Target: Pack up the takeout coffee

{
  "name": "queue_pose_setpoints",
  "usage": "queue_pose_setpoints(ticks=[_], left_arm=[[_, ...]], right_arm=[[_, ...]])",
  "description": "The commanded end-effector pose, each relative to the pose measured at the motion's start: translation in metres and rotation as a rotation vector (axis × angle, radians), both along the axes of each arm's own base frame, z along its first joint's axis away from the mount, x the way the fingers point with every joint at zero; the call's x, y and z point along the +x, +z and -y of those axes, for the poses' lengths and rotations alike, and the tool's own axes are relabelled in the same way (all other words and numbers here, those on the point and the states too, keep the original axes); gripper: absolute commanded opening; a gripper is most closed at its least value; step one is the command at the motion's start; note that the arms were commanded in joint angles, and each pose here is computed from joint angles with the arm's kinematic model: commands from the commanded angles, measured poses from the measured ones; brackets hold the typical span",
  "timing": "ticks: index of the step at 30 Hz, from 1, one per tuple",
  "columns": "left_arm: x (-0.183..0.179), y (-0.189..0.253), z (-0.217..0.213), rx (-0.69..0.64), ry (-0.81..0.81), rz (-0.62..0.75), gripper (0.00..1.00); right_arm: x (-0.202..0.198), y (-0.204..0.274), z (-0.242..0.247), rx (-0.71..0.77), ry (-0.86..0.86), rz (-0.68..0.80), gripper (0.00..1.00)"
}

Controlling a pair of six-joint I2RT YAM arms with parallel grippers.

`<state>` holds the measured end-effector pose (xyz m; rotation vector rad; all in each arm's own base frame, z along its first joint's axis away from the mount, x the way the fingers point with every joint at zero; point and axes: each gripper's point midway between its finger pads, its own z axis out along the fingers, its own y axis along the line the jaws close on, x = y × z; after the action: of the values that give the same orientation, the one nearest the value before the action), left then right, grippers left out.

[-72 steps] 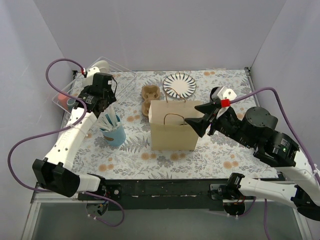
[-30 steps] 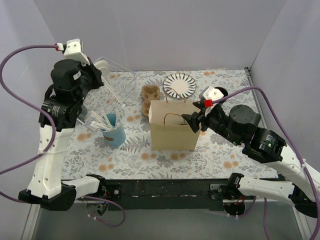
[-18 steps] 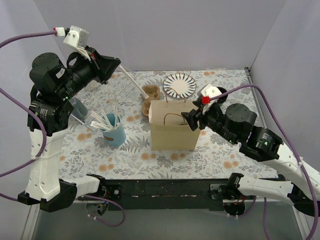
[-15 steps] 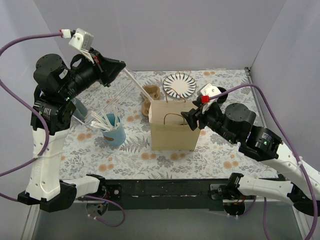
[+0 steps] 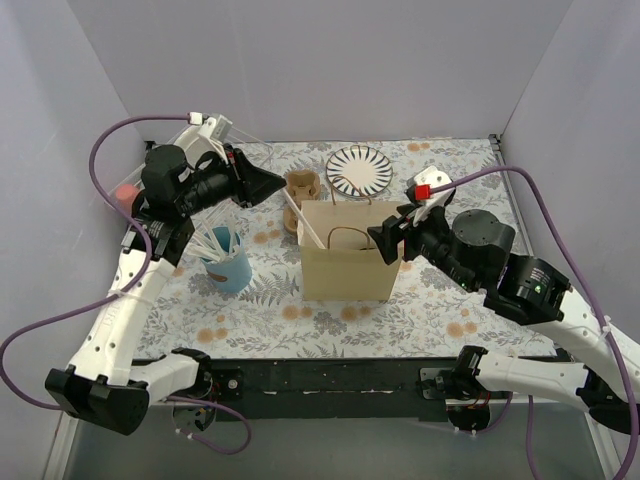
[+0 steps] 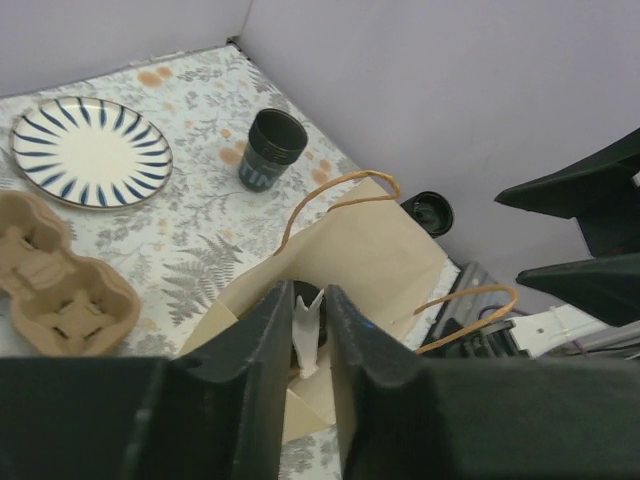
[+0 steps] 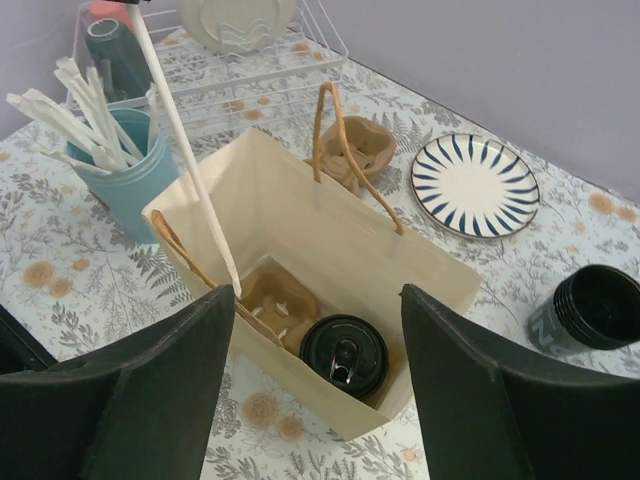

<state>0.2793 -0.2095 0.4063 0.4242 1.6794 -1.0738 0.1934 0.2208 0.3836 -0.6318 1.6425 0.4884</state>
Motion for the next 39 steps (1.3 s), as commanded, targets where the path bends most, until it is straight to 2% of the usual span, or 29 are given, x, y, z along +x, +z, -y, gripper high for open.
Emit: queue_pose_setpoints(ticks=[1,2,4,5,6,8,9,14,21,26,30,39], left_arm=[[-0.006,0.011,0.009,-0.047,-0.059,0.037,0.32],[-0.005,0.011,0.008,-0.035,-0.051,0.049,0.44],[-0.003,0.009,0.004,-0.017,-0.027,0.054,0.56],[-0.003,0.008,0.003,-0.008,-0.02,0.054,0.66],[-0.005,0.011,0.001,0.006,-0.016,0.078,0.71],[-0.006,0.008,-0.003,0.029,-0.001,0.069,0.79],[-0.008,0.009,-0.004,0.037,0.005,0.076,0.98],[-0.02,0.007,-0.01,0.047,0.02,0.054,0.98],[-0.045,0.002,-0.018,0.011,0.033,0.065,0.98],[-0.058,0.003,-0.019,-0.044,0.031,0.07,0.98],[-0.062,0.007,-0.018,-0.068,0.018,0.086,0.98],[-0.064,0.009,-0.016,-0.088,0.005,0.094,0.98]], right_arm=[[0.004,-0.004,0.021,0.065,-0.142,-0.091,0.81],[0.004,-0.006,0.023,0.072,-0.157,-0.103,0.84],[0.002,-0.008,0.025,0.081,-0.166,-0.127,0.86],[0.001,-0.007,0.024,0.101,-0.168,-0.145,0.88],[0.0,-0.01,0.025,0.099,-0.17,-0.157,0.98],[-0.001,-0.007,0.025,0.12,-0.178,-0.175,0.99],[-0.002,-0.007,0.025,0.122,-0.18,-0.185,0.98],[-0.004,0.004,0.029,0.142,-0.195,-0.205,0.99],[-0.007,0.018,0.033,0.244,-0.238,-0.268,0.99],[-0.014,0.019,0.023,0.267,-0.17,-0.271,0.99],[-0.016,0.027,0.021,0.347,-0.139,-0.251,0.99],[-0.018,0.025,0.024,0.37,-0.134,-0.247,0.98]])
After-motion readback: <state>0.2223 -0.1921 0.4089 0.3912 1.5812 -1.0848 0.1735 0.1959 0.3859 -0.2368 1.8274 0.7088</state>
